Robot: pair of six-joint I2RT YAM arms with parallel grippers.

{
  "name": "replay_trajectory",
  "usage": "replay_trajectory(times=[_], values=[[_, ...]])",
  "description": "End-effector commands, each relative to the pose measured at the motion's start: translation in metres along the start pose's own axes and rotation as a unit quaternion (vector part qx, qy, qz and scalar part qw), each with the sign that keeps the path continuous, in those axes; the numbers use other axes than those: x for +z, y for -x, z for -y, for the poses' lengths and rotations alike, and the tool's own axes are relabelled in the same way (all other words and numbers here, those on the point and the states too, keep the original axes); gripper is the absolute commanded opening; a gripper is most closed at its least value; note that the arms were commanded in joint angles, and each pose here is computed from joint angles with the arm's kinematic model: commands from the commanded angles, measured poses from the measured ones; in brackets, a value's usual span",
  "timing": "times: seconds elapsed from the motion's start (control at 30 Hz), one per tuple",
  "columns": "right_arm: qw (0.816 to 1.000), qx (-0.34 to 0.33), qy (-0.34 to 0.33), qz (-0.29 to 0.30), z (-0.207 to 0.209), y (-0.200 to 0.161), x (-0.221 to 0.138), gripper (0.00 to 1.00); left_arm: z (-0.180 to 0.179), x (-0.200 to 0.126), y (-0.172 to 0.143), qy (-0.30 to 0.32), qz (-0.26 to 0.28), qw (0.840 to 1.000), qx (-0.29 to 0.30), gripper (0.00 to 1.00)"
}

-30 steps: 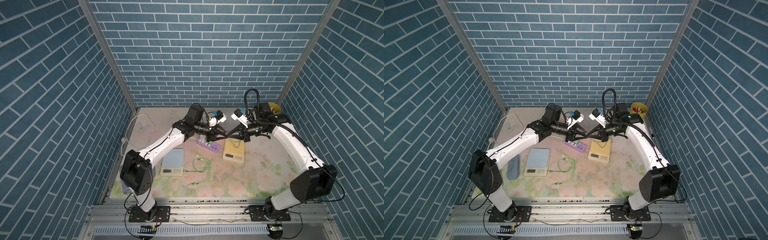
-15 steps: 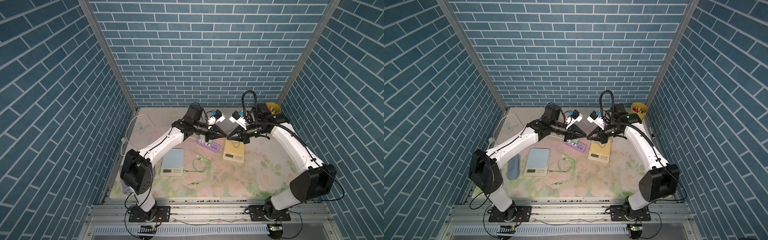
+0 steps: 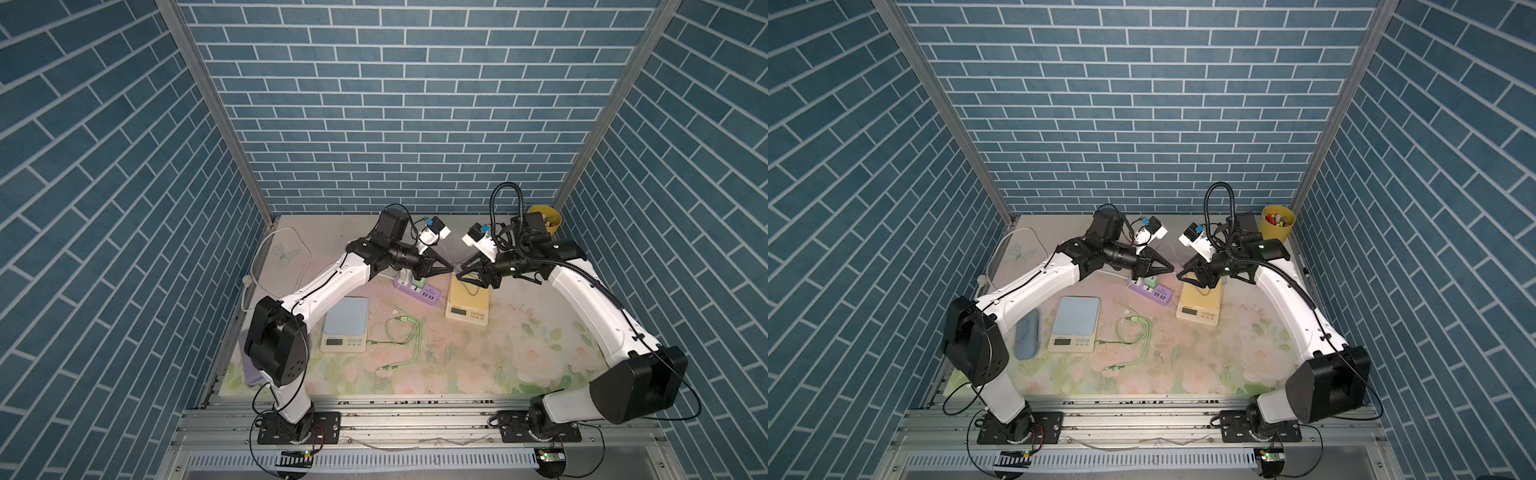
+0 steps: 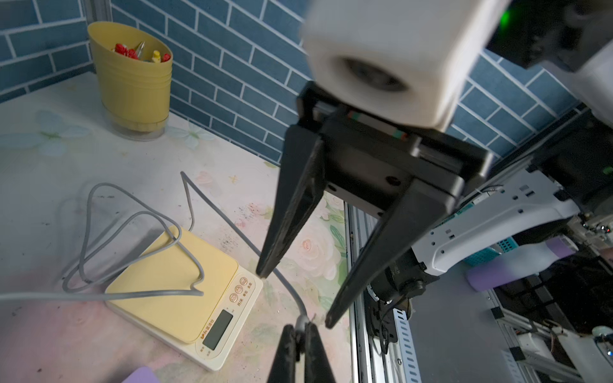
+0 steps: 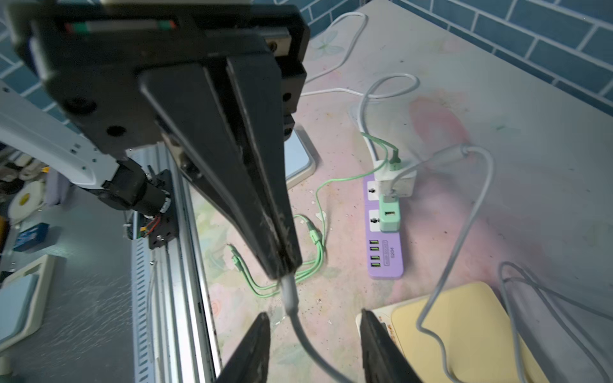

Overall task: Charge the electronic scale
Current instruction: Pick up the charging cable from the center of the board.

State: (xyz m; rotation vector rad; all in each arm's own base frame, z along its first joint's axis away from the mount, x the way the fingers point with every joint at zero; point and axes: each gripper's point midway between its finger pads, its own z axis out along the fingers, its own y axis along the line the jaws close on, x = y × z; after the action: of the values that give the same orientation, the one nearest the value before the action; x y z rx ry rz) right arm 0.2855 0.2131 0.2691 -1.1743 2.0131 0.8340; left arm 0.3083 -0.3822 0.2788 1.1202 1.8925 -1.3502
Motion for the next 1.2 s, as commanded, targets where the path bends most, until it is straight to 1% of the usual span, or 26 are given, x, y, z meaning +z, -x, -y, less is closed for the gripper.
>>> replay_trajectory(times=[0.0,0.07,0.13,0.2,0.27,0.37,0.53,0.63,0.73,0.87,0.93,0.97,1.03,1.17], values=[[0.991,-0.019,-0.124,0.034,0.027,0.007,-0.018,0.47,-0.024,0.001,-0.004,0.048,0.000,0.995,-0.092,0.00],[0.986,-0.024,-0.161,0.044,0.033,0.002,-0.022,0.48,-0.032,0.001,-0.006,0.062,0.004,0.991,-0.119,0.00],[0.980,-0.032,-0.195,0.036,0.038,-0.003,-0.021,0.49,-0.040,0.001,-0.007,0.082,0.007,0.986,-0.148,0.00],[0.971,-0.076,-0.228,0.006,0.035,-0.010,-0.010,0.49,-0.047,0.002,-0.008,0.099,0.012,0.979,-0.176,0.00],[0.964,-0.115,-0.241,-0.014,0.030,-0.013,0.002,0.49,-0.049,0.001,-0.006,0.102,0.019,0.976,-0.191,0.00],[0.963,-0.129,-0.236,-0.015,0.027,-0.011,0.013,0.40,-0.049,0.001,-0.004,0.103,0.026,0.973,-0.204,0.00],[0.954,-0.166,-0.247,-0.027,0.031,-0.005,0.022,0.39,-0.050,0.001,-0.005,0.104,0.026,0.972,-0.210,0.00],[0.944,-0.191,-0.266,-0.030,0.035,-0.004,0.021,0.42,-0.053,0.002,-0.007,0.106,0.026,0.971,-0.215,0.00],[0.938,-0.221,-0.264,-0.030,0.034,-0.007,0.025,0.41,-0.053,0.003,-0.006,0.101,0.028,0.970,-0.220,0.00],[0.939,-0.232,-0.253,-0.033,0.036,-0.006,0.035,0.36,-0.051,0.003,-0.005,0.097,0.027,0.970,-0.220,0.00],[0.938,-0.232,-0.254,-0.032,0.039,-0.004,0.038,0.35,-0.050,0.003,-0.006,0.095,0.026,0.970,-0.220,0.00],[0.941,-0.234,-0.241,-0.026,0.036,-0.001,0.042,0.35,-0.050,0.003,-0.005,0.095,0.027,0.971,-0.219,0.00],[0.942,-0.236,-0.239,-0.024,0.038,0.001,0.045,0.34,-0.048,0.002,-0.006,0.093,0.026,0.971,-0.219,0.00],[0.942,-0.242,-0.230,-0.025,0.040,0.005,0.051,0.29,-0.048,0.001,-0.007,0.091,0.026,0.971,-0.219,0.00]])
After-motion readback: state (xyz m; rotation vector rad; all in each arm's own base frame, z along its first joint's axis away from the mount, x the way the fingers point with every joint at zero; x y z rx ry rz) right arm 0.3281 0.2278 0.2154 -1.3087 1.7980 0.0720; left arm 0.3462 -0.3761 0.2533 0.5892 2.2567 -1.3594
